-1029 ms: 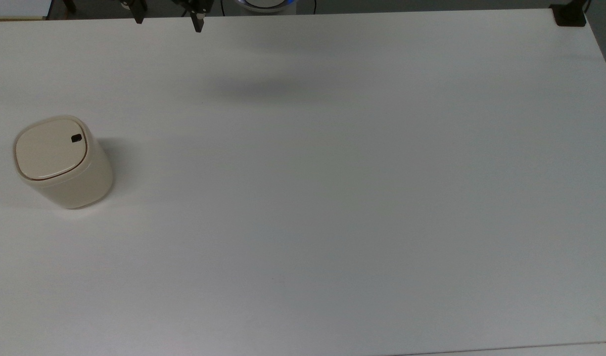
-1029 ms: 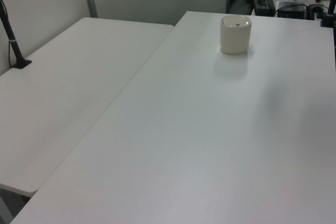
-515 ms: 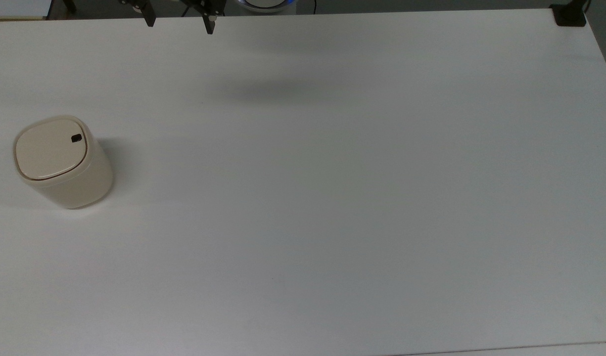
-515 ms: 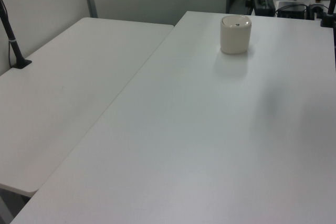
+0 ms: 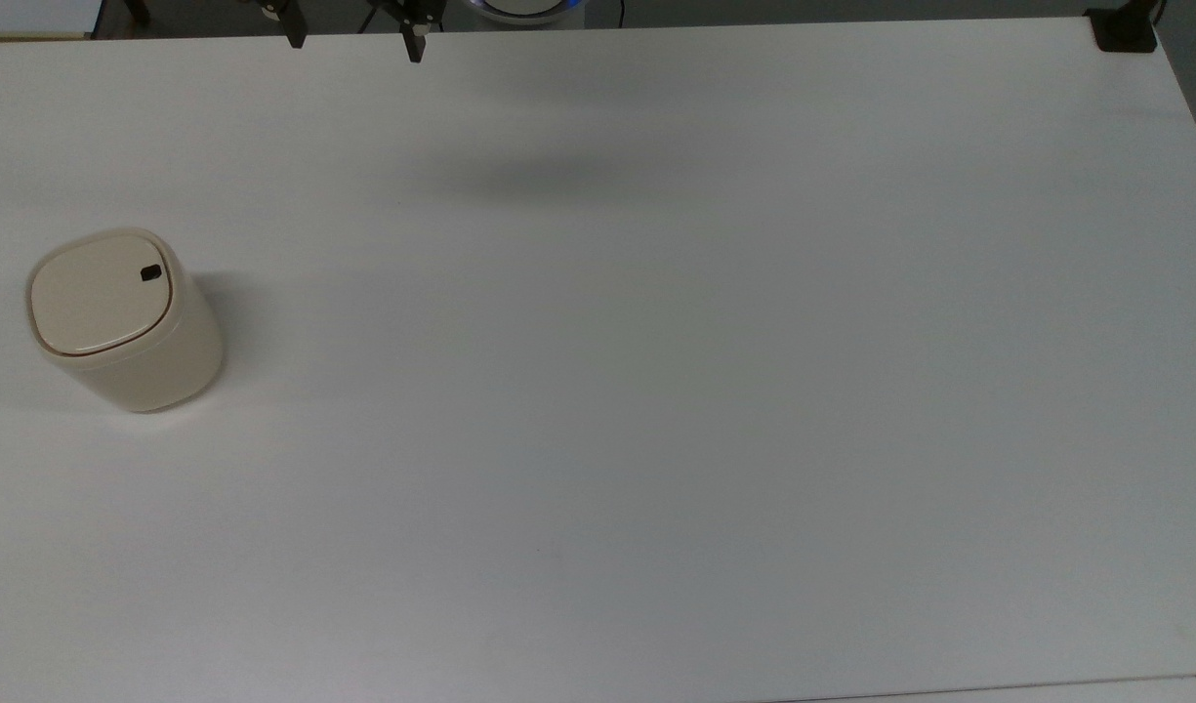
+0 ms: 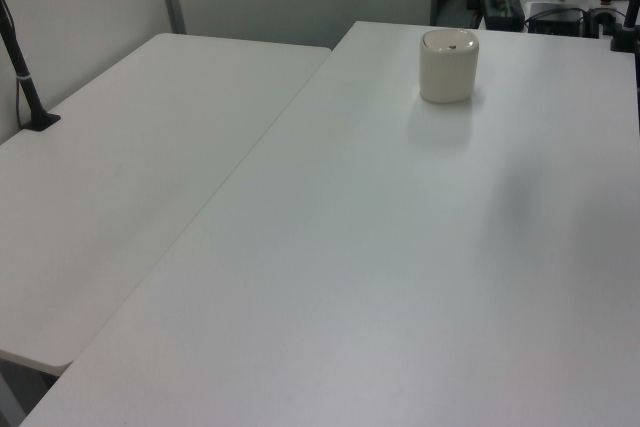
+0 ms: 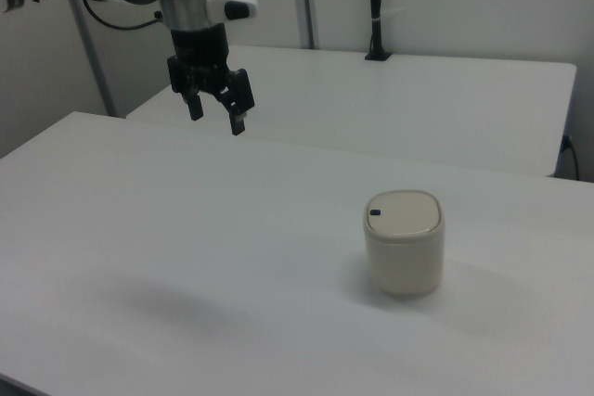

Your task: Open the trash bin

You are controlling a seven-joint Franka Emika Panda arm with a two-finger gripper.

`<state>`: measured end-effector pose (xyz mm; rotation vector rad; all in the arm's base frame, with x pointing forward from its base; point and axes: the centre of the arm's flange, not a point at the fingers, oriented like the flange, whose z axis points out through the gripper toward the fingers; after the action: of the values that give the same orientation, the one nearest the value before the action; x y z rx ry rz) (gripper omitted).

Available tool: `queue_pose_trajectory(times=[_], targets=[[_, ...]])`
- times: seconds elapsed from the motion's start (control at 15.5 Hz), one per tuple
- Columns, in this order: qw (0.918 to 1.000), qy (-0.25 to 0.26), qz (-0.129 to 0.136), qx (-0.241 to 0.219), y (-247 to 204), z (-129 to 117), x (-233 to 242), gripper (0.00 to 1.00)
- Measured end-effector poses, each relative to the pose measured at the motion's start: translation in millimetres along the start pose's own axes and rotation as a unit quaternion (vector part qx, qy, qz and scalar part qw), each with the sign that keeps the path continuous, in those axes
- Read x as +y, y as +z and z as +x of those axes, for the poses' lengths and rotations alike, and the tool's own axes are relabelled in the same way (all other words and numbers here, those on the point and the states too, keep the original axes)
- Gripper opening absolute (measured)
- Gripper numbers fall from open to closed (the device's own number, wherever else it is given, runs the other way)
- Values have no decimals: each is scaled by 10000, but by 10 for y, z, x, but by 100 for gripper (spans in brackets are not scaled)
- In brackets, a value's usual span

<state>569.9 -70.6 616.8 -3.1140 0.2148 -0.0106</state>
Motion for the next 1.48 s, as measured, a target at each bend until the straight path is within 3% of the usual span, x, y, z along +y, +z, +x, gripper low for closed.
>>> queue_pose_trajectory(times=[0.26,0.51,0.64,0.77,1.09,1.48], targets=[[10000,-29,-15,84,16,45,-6,100],[9992,-57,-135,374,163,250,10,100],[9983,-227,-191,496,222,335,34,84],[9981,-311,-228,483,297,385,148,57],[9936,262,-356,1042,379,591,684,5],[9769,1408,-579,1502,816,867,1393,1]])
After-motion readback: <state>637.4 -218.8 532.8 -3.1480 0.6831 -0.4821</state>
